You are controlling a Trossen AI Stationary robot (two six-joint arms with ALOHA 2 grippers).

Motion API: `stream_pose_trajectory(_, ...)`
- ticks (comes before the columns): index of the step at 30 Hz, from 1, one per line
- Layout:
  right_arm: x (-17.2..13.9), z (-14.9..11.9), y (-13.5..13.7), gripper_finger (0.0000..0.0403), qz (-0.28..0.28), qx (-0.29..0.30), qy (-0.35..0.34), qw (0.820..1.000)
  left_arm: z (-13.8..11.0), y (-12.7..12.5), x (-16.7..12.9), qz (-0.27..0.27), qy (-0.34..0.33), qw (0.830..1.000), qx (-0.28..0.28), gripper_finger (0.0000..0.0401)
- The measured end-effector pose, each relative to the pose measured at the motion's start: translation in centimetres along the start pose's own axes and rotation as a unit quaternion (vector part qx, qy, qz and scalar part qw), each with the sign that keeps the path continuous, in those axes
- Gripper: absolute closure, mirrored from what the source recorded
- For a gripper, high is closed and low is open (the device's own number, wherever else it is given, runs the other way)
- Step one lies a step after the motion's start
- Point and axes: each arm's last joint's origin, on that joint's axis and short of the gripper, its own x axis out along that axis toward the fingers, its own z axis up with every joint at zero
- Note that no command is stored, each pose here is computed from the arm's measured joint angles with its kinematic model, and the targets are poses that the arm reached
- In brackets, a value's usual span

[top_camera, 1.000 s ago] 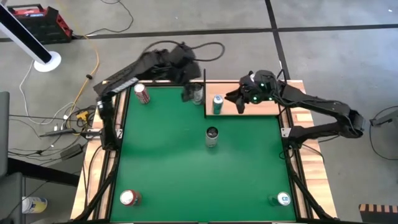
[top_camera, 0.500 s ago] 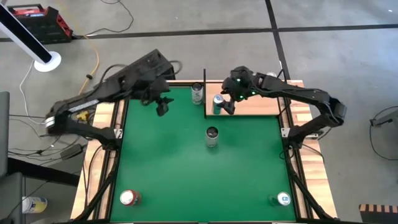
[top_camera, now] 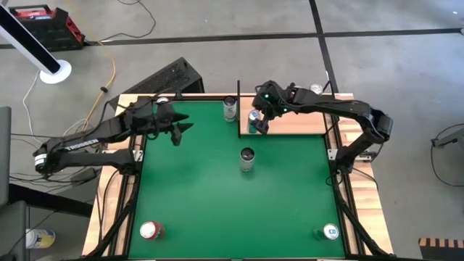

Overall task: Place canned beverage on shelf
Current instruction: Put the top blue soda can on the shelf

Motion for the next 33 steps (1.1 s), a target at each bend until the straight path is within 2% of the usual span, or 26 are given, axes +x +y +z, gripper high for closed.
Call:
stream_pose_trajectory(5, 0.5, 0.1, 0.0, 0.0042, -0.025, 0.015, -0.001, 1.0, 0.0, 0.0, 0.1, 0.001, 0.002, 1.0, 0.0, 0.0216)
stream_pose_trajectory(12, 0.2, 0.1, -0.2, 0.0138, -0.063, 0.058, -0.007, 0.996, -0.1, 0.0, 0.1, 0.001, 0.004, 1.0, 0.002, 0.0216)
stream_pose_trajectory(13, 0.1, 0.1, -0.3, 0.0143, -0.066, 0.064, -0.008, 0.996, -0.1, 0.0, 0.1, 0.002, 0.004, 1.0, 0.004, 0.0216)
stream_pose_trajectory(18, -0.1, 0.1, -1.4, 0.0143, -0.111, 0.091, -0.011, 0.99, -0.1, 0.0, 0.1, 0.005, 0.003, 1.0, 0.011, 0.0216)
stream_pose_trajectory(23, -0.9, 0.3, -4.1, 0.0143, -0.148, 0.146, -0.024, 0.978, -0.1, 0.0, 0.1, 0.006, 0.003, 1.0, 0.011, 0.0216)
stream_pose_trajectory(29, -1.6, -0.5, -7.8, 0.0143, -0.183, 0.238, -0.031, 0.953, -0.1, 0.1, 0.1, 0.008, 0.003, 1.0, 0.01, 0.0216)
stream_pose_trajectory(33, -2.0, -1.0, -9.3, 0.0143, -0.199, 0.279, -0.032, 0.939, -0.1, 0.1, 0.1, 0.007, 0.003, 1.0, 0.007, 0.0216)
